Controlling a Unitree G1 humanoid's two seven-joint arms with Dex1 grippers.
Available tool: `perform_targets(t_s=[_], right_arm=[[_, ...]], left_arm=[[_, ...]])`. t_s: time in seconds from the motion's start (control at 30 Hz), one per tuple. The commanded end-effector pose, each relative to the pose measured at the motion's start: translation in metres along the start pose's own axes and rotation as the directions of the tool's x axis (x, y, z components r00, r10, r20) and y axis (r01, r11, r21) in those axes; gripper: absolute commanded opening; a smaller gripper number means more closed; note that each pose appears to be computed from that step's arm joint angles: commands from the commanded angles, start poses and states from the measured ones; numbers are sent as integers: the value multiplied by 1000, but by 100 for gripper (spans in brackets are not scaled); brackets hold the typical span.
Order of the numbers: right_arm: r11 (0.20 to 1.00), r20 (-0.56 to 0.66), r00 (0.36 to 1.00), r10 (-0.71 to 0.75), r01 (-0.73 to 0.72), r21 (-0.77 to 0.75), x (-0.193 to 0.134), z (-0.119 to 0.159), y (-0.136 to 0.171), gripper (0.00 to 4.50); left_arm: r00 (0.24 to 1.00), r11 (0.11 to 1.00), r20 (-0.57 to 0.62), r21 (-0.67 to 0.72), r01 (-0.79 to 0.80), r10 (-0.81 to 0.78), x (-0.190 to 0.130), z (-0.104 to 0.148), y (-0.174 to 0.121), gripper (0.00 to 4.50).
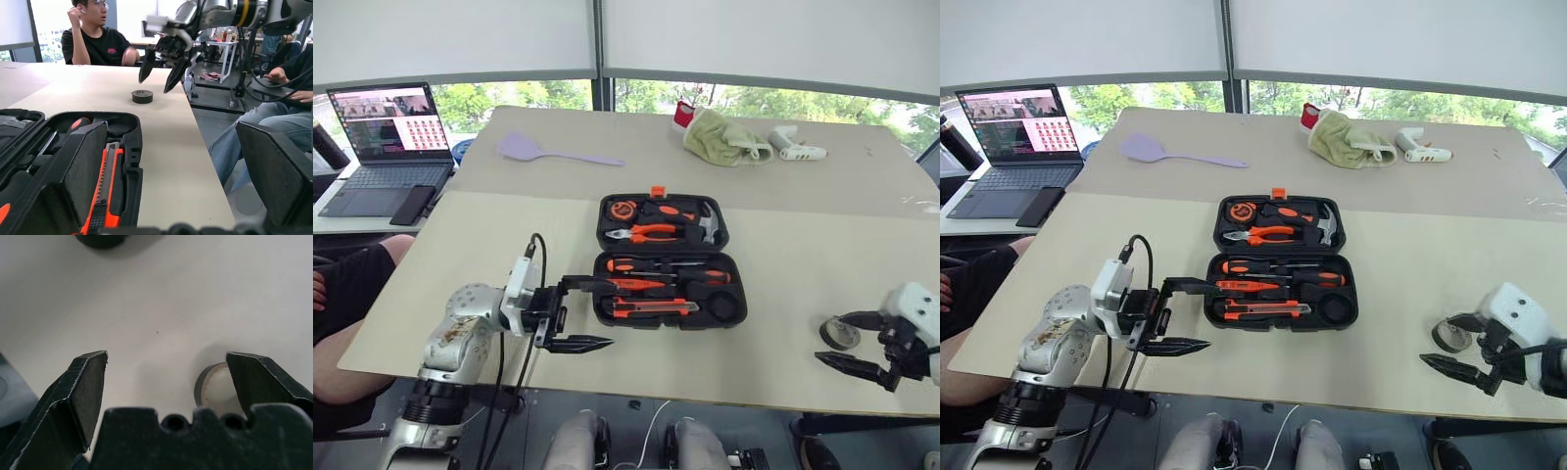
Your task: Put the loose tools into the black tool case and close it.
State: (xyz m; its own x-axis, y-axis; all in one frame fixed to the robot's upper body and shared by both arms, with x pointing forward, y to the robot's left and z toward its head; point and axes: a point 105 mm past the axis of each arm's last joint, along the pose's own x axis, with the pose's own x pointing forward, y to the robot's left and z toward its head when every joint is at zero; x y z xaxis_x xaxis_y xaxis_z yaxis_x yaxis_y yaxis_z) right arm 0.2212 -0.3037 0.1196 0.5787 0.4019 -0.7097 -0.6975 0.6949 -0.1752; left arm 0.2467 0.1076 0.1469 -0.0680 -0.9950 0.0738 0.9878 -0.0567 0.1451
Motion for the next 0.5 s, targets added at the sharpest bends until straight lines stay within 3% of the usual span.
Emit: perform_targets(t_s=[0.03, 0.27, 0.37, 0.5], right_arm=[[999, -118, 992, -45, 44, -6, 2, -11, -14, 450], [999, -154, 987, -48, 51, 15, 5, -15, -21, 450], [999, -148, 988, -44, 47, 19, 11, -19, -23, 386], [999, -164, 986, -34, 39, 25, 15, -26, -27, 237]], left_arm=[[1000, 999, 5, 31, 22, -22, 5, 6, -3, 449], [1000, 999, -10, 34, 14, -14, 3, 5, -5, 449], [1000, 999, -5, 38, 21, -21, 4, 6, -5, 450], [999, 998, -4, 46, 32, -32, 4, 7, -3, 450]])
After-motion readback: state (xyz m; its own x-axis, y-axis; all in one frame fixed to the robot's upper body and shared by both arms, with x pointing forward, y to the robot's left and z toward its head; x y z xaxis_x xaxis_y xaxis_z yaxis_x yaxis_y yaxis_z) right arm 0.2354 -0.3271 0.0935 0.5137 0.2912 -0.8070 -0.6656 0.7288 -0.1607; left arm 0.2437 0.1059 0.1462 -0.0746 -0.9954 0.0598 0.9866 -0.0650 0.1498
